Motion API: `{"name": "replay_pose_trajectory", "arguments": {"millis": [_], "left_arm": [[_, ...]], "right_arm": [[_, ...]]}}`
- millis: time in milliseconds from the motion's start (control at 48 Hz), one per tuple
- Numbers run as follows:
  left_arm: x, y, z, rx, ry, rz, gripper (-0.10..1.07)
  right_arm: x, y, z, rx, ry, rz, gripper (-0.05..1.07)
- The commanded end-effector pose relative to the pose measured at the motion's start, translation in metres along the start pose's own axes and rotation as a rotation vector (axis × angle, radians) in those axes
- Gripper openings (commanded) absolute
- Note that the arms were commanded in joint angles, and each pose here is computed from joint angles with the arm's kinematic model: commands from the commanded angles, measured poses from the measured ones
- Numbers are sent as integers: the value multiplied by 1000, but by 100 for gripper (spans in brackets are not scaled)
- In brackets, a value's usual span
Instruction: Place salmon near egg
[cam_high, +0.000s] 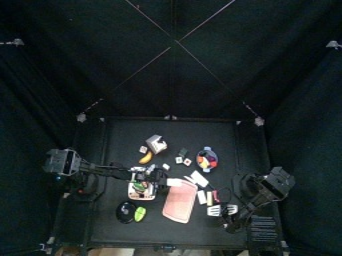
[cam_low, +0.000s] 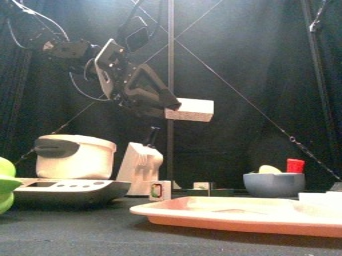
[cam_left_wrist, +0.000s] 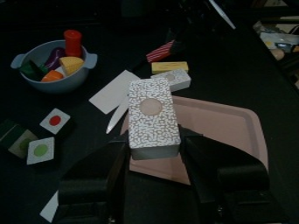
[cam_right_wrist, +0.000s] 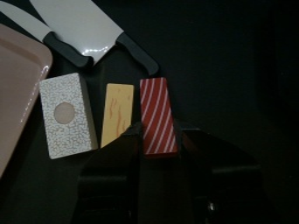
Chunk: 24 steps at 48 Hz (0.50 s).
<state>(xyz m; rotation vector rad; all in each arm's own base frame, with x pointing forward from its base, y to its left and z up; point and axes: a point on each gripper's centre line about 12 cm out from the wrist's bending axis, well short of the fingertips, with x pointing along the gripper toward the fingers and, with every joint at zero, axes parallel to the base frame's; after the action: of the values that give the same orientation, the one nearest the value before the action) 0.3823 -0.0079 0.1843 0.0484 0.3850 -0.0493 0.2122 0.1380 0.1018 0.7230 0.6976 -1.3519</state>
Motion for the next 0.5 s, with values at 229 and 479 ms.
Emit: {"name": "replay_pose_trajectory", "arguments": {"millis": [229, 479], "left_arm": [[-3, 0, 13, -1, -41, 1, 43], [-3, 0, 14, 0, -43, 1, 43]], "right_arm": [[-4, 3, 2, 21, 17, 14, 65], [-4, 3, 1, 20, 27, 17, 84]]}}
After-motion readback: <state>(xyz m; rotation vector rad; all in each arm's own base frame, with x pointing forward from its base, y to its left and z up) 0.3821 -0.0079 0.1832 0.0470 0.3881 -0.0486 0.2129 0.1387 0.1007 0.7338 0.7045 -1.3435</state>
